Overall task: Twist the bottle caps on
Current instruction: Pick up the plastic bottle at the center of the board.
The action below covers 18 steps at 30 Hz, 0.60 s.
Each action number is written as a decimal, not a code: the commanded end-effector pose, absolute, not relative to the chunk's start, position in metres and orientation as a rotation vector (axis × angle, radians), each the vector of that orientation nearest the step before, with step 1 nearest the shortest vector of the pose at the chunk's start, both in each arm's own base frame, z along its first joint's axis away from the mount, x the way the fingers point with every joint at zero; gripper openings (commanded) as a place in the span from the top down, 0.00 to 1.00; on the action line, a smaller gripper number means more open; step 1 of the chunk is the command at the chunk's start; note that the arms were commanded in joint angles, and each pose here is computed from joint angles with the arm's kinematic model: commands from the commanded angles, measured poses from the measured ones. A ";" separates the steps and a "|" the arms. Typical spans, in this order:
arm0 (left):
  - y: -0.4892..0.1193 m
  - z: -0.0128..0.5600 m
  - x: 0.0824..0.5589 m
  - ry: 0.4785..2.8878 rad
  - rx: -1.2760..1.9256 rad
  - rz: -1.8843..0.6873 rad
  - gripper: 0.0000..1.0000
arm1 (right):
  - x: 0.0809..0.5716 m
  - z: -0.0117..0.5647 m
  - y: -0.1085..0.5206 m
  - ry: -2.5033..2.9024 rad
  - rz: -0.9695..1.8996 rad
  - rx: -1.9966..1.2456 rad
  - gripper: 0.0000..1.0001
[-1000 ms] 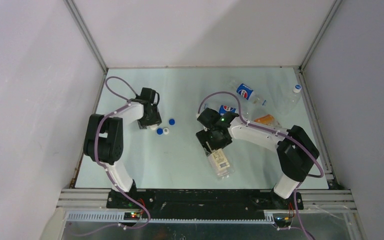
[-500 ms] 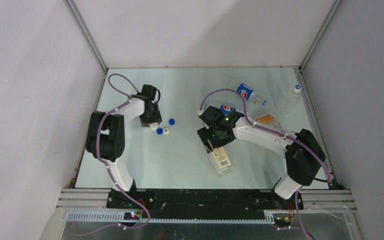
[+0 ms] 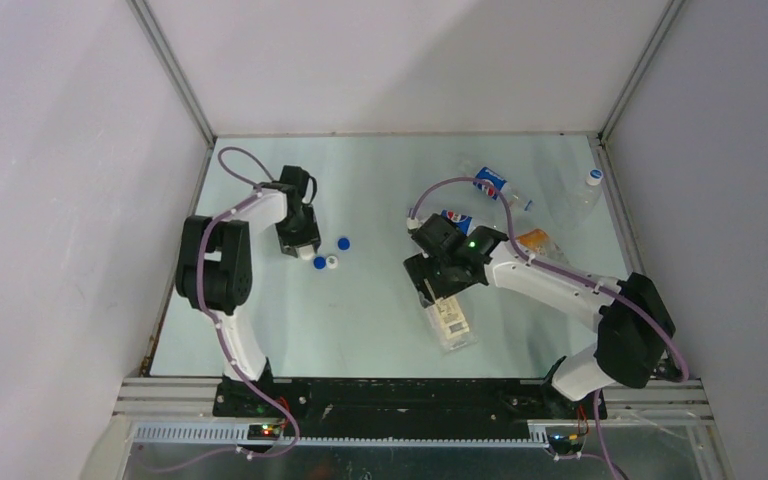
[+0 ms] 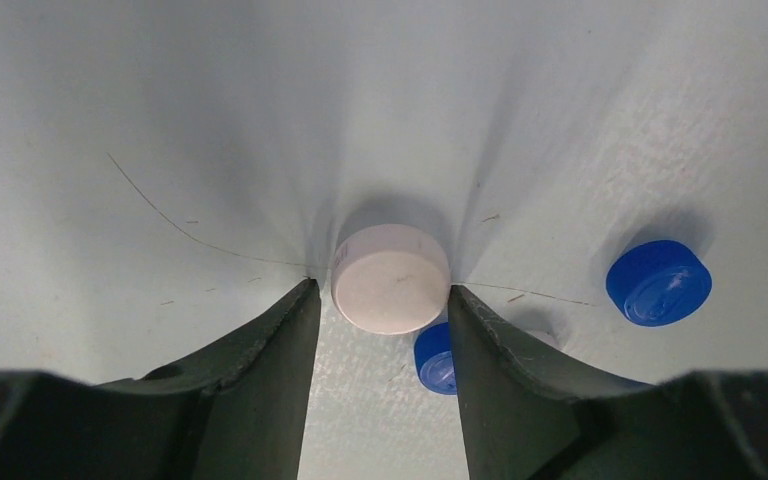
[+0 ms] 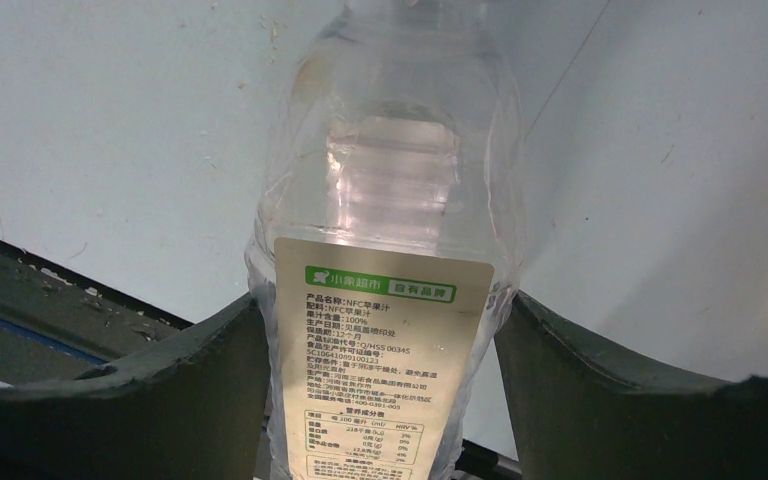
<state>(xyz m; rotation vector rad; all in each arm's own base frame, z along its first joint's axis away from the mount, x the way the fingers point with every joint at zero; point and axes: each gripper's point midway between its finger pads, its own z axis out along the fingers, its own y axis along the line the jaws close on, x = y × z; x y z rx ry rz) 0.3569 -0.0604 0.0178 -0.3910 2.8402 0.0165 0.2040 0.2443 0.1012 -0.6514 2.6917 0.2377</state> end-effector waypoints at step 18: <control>-0.060 0.057 0.369 2.785 -0.271 -0.061 0.69 | 0.211 0.136 0.227 2.570 0.269 -0.538 0.64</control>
